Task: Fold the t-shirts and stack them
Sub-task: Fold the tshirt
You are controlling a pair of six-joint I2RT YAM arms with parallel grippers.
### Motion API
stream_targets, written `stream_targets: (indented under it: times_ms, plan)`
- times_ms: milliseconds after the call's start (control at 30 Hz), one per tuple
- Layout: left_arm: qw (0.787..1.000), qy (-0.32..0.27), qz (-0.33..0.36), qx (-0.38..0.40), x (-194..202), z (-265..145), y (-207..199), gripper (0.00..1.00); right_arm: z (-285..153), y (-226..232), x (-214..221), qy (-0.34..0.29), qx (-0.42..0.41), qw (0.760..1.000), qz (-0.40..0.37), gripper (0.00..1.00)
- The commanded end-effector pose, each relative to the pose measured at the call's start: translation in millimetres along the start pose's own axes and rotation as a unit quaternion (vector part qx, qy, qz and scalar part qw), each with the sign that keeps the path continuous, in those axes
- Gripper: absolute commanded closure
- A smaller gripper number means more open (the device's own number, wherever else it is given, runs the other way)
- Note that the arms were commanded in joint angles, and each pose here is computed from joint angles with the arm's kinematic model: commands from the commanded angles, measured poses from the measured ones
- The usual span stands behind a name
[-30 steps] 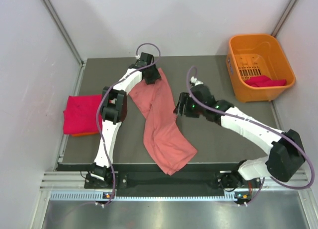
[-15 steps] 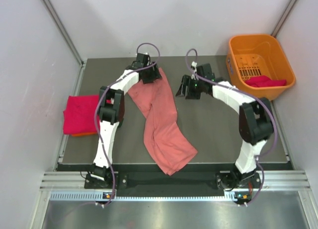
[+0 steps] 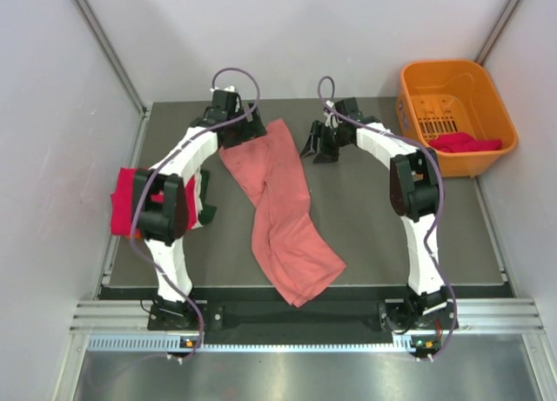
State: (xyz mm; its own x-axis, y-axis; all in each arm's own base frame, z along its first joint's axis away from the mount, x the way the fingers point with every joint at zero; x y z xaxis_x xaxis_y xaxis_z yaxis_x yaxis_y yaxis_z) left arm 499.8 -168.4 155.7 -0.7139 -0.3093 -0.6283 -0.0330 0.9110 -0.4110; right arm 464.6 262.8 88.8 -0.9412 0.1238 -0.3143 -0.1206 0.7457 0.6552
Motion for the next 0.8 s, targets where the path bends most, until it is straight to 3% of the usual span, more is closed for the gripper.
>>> stream_targets:
  times_ms: [0,133,267,567,667,700,767]
  plan:
    - [0.998,-0.026,-0.019,-0.053,3.9,-38.4,18.7,0.02,-5.7,8.0,2.2,0.018,-0.015,1.0,-0.005,0.4]
    - [0.994,0.021,-0.045,-0.097,51.5,-41.4,48.3,0.04,-3.9,6.1,12.5,0.029,-0.007,1.0,-0.007,0.4]
    - [0.991,0.037,-0.058,-0.119,72.5,-34.5,68.5,0.05,6.1,5.9,21.9,0.041,0.0,0.999,-0.008,0.4]
    - [0.985,0.064,-0.081,-0.138,90.6,2.6,95.3,0.11,42.2,-1.8,34.7,0.066,-0.005,0.998,0.013,0.42]
    - [0.985,0.06,-0.088,-0.136,87.9,16.7,99.8,0.22,47.5,3.3,35.0,0.066,-0.016,0.998,0.017,0.53]
    - [0.985,0.064,-0.09,-0.131,90.2,26.1,101.3,0.32,47.8,4.2,34.0,0.064,-0.017,0.998,0.02,0.64]
    - [0.985,0.07,-0.095,-0.125,86.6,42.5,103.1,0.43,45.8,5.3,27.3,0.051,-0.017,0.998,0.021,0.79]
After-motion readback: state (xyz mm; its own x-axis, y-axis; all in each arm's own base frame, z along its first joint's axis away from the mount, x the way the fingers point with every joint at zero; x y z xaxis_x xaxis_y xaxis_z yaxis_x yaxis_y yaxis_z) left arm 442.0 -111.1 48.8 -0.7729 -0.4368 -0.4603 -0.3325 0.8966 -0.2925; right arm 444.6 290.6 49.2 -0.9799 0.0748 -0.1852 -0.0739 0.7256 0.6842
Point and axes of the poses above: each gripper's point midway between its finger pads, its own z axis out along the fingers, its own y axis along the line the jaws close on, x = y × z, the point moved 2 cm from there along -z, back along the fingers, and after that the axes turned 1 degree about z, right-handed, at the moved point
